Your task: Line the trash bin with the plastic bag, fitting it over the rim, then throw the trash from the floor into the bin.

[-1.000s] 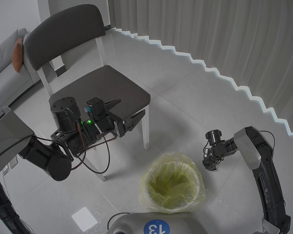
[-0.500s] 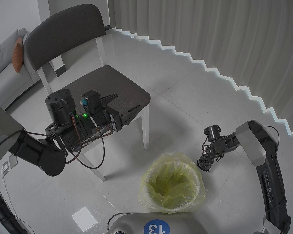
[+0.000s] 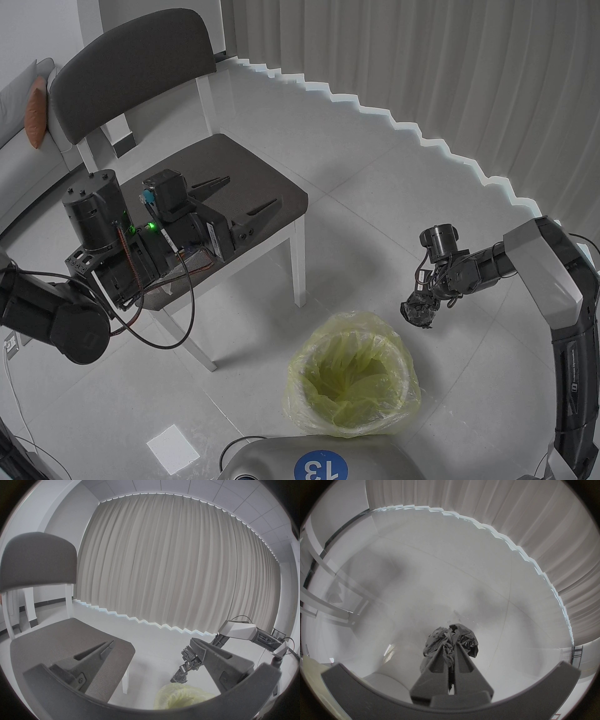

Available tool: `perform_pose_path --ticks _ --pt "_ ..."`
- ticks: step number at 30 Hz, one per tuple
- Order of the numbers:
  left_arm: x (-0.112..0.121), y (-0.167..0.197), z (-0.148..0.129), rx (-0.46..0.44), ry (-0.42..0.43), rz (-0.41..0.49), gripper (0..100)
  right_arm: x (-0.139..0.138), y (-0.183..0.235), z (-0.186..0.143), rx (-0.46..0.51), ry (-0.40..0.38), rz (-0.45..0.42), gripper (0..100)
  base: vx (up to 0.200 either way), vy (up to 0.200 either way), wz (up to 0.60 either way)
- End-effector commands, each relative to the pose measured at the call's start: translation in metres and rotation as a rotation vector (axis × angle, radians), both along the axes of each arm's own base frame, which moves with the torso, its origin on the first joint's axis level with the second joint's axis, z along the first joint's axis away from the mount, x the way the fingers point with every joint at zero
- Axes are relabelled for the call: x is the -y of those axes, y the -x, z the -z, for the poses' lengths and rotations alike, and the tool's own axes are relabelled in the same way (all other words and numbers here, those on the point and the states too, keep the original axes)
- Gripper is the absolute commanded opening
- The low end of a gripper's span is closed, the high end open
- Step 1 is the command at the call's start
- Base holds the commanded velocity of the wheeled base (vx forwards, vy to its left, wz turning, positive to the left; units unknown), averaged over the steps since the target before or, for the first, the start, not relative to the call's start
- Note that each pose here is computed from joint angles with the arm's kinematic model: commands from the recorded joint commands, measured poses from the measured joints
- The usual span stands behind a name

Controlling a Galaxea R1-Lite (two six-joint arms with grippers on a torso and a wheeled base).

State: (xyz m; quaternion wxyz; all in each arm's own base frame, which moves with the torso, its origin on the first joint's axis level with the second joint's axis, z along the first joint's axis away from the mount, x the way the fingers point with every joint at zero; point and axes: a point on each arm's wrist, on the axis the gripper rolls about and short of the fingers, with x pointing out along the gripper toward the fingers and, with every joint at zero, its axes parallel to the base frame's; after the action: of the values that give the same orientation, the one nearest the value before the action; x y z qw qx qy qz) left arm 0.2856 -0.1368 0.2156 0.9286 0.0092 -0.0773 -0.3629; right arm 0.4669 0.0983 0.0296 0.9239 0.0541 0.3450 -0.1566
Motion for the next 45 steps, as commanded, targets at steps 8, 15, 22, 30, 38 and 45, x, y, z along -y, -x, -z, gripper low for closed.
perform_pose_path --ticks 8,15,22,30,38,45 --pt "0.002 0.02 -0.01 0.022 0.011 0.015 100 -0.013 0.054 -0.086 0.188 0.063 -0.097 0 0.0 0.0 0.0" --pt "0.007 0.023 -0.006 0.003 0.015 -0.039 100 -0.015 0.09 -0.116 0.319 0.076 -0.163 0 0.0 0.0 0.0" --pt "0.002 0.046 0.006 -0.023 0.013 -0.071 100 -0.037 0.143 -0.142 0.377 0.038 -0.32 0 0.0 0.0 0.0" --pt "-0.021 0.087 0.015 0.003 0.089 -0.064 100 -0.061 0.186 -0.131 0.323 0.013 -0.456 0 0.0 0.0 0.0" --pt "-0.031 0.096 0.001 0.065 0.177 -0.068 100 -0.089 0.209 -0.117 0.274 0.014 -0.571 0 0.0 0.0 0.0" --pt "-0.04 0.104 -0.011 0.121 0.205 -0.064 100 -0.093 0.218 -0.098 0.21 0.031 -0.6 0 0.0 0.0 0.0"
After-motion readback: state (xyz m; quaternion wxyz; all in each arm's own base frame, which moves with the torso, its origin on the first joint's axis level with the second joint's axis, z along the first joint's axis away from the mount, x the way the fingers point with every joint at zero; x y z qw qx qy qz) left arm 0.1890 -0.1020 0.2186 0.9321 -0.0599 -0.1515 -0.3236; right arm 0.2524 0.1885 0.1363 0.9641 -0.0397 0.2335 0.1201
